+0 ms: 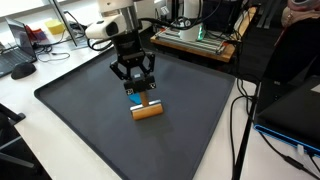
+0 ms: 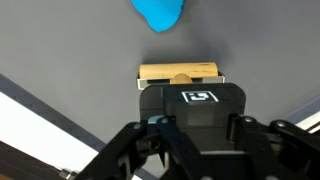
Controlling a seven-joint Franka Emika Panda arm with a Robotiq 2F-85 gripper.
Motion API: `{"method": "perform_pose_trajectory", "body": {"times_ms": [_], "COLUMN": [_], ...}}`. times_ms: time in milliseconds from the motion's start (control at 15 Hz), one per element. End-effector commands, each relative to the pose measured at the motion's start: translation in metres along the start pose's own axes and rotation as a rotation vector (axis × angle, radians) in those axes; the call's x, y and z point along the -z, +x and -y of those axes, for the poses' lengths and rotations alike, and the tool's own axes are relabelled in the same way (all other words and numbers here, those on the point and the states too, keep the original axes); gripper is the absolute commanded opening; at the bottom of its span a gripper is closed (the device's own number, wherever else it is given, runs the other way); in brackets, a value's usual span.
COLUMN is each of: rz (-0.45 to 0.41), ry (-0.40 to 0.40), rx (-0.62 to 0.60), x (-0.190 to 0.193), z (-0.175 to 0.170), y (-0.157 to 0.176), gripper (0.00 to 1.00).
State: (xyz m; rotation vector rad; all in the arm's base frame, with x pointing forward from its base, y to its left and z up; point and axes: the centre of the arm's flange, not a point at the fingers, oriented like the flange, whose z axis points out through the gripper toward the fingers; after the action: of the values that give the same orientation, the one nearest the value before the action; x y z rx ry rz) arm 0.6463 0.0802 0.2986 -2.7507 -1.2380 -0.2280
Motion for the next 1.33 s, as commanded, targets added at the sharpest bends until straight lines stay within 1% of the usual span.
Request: {"method": "perform_pose_trajectory", "body": {"times_ms": [0,133,267,467,600,1000,1267], "rz": [0.032,0.032,0.014,-0.025,-0.027,0.018,0.059], "ry": [0.076,0.107,0.127,0.085,0.055,-0.003,-0.030], "rx": [-0.116,-0.157,-0.204,-0.298,-0.378,-0.623,-0.756], "x": [0.021,0.035,0.049,0.069,0.082,0.115,0.133], "z": [0.004,0.007,0.011,0.007,-0.001,-0.034,-0.051], "y": [0.005,0.004,0.005,0.008,0.007,-0.008,-0.018], "gripper": [0.22,0.22,0.22,0.22,0.22,0.22,0.22]}}
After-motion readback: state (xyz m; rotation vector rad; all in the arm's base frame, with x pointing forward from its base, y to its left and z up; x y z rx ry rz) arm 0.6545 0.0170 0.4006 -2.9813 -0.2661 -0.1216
